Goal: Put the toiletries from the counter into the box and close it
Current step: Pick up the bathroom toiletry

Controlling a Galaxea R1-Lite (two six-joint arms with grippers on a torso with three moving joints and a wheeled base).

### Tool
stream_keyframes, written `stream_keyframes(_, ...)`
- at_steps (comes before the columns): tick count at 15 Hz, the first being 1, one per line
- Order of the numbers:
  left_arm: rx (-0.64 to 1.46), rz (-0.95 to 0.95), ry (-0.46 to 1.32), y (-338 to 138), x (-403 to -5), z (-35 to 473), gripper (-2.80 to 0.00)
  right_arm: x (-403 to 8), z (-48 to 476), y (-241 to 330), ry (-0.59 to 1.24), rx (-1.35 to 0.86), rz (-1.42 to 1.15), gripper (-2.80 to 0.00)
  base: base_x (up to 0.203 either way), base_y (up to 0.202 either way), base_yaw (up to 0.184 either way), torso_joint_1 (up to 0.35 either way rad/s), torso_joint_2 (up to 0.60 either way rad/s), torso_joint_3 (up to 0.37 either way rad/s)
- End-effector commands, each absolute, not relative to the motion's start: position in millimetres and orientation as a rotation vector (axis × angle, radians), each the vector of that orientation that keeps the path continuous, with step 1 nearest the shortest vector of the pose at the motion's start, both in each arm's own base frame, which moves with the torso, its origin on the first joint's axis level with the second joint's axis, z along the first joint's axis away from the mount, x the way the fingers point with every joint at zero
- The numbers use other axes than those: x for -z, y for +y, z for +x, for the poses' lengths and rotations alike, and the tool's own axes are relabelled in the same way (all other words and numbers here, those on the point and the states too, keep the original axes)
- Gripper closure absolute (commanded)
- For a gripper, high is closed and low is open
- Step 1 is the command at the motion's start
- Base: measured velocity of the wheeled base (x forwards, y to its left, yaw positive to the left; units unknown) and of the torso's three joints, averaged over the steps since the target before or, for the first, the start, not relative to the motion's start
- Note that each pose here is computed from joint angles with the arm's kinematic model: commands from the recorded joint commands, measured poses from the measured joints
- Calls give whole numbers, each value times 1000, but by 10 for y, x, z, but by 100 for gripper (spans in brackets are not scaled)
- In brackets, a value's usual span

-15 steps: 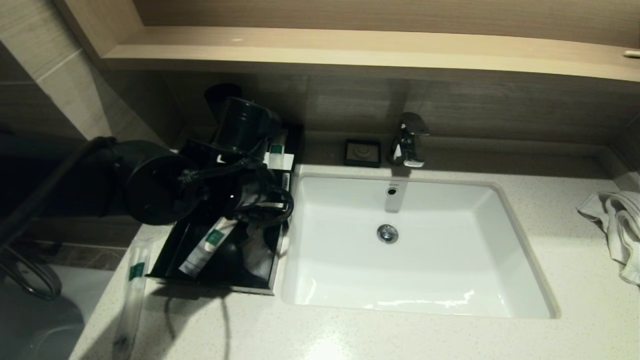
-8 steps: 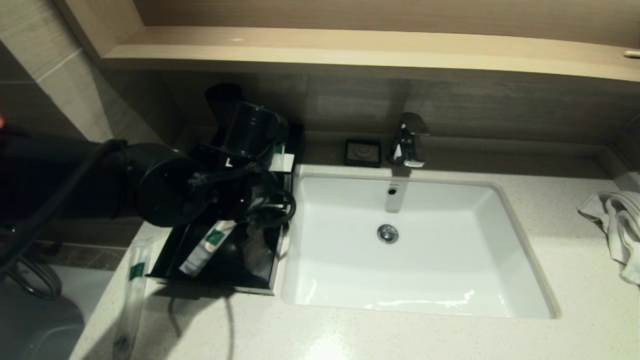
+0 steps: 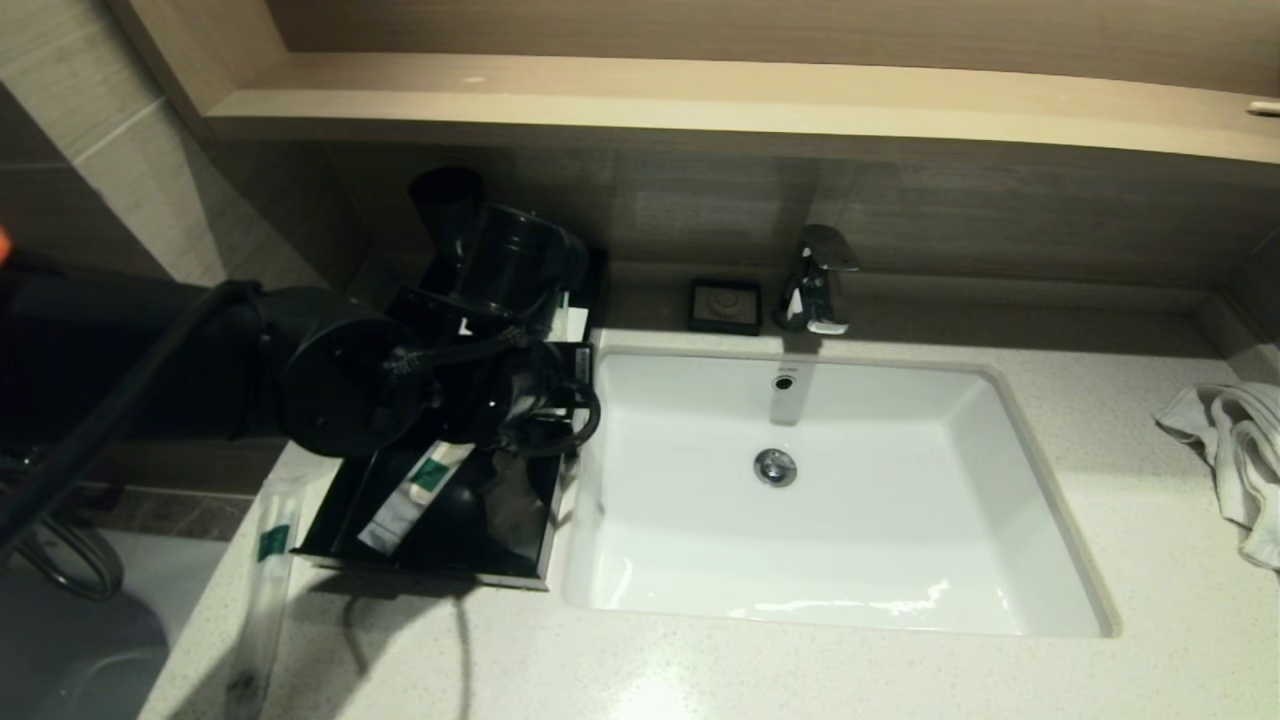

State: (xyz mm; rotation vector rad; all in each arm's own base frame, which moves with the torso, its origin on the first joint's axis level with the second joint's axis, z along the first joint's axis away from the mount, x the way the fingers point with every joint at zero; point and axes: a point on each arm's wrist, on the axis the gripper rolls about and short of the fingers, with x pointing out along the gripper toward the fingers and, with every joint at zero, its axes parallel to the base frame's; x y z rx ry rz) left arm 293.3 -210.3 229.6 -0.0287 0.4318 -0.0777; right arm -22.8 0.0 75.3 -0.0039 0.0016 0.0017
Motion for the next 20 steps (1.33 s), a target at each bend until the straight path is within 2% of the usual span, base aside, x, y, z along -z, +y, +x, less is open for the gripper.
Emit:
stream_keyframes(1, 73, -27, 439, -2112, -2263, 2938, -280, -753, -228, 1, 2, -3, -5, 0, 0, 0, 0, 0, 0, 0)
stream_keyframes(20, 44, -19, 450, -2123, -2183, 2971, -280, -753, -228, 1, 2, -3, -5, 0, 0, 0, 0, 0, 0, 0)
